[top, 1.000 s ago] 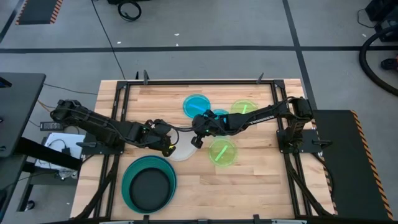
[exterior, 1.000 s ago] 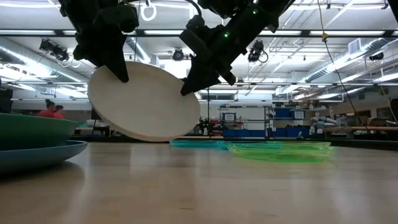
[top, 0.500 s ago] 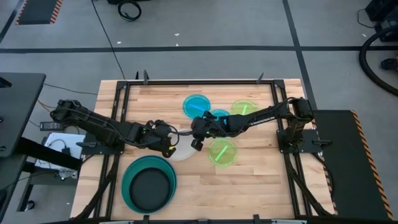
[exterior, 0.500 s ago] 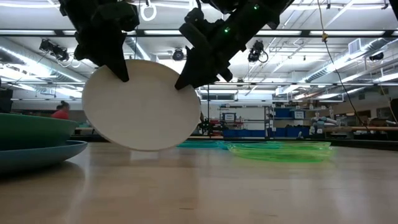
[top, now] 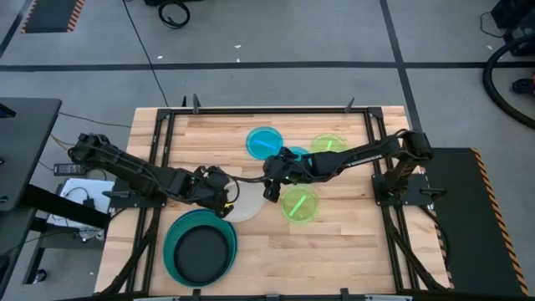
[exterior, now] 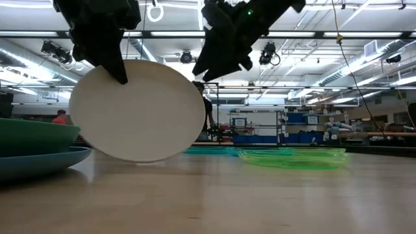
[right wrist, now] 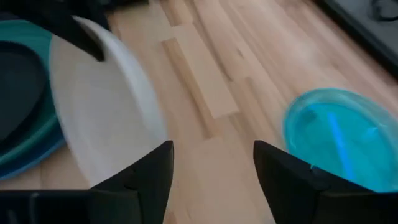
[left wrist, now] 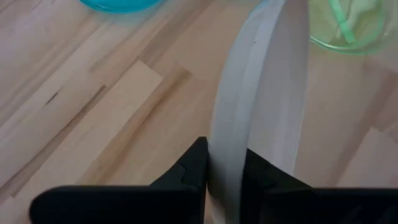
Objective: Stack plastic plates
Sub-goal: Stack the white plate on top of the black plate
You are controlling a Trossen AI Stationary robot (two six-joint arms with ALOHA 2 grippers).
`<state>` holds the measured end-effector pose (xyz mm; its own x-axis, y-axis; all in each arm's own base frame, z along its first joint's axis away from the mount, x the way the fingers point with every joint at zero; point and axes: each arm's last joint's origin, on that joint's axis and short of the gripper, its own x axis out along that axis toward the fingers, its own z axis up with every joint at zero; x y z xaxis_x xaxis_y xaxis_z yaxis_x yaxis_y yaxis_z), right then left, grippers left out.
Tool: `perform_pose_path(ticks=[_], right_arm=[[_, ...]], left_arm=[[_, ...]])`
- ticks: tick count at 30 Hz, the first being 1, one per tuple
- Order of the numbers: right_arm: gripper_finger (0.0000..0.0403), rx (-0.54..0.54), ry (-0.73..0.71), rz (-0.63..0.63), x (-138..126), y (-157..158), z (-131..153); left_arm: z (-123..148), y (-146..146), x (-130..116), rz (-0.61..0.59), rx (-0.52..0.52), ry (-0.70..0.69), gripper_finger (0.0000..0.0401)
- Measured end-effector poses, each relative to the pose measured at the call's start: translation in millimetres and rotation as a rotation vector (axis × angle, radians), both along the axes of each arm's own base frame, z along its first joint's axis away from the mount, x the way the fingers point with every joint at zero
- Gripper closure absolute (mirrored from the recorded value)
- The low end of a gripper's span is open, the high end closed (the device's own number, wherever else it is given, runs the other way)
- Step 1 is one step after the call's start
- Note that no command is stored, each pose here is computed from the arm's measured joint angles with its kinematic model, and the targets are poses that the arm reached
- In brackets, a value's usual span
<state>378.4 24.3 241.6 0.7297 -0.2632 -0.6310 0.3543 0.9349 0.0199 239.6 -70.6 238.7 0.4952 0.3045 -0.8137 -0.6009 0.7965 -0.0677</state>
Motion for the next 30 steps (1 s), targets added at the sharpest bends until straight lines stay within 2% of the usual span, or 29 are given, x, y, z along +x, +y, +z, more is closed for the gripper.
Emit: perform_pose_path(ticks=[7,17,24,30], right_arm=[[0.0173,-0.108,0.053,-0.064,-10,11,2],[0.0174,-0.139,0.068,-0.063,-11,14,1],[0.0174,-0.145,0.081,-0.061,-12,14,0],[0.0174,-0.143,0.081,-0.060,-12,14,0]], left_arm=[[8,-2,-13,-0.005,-0.008,0.005,0.0348],[42,5,-41,-0.024,-0.075,-0.135,0.0348],[58,0,-62,-0.168,-0.259,-0.152,0.0348],[57,-14,-75,-0.273,-0.310,-0.083,0.0348]])
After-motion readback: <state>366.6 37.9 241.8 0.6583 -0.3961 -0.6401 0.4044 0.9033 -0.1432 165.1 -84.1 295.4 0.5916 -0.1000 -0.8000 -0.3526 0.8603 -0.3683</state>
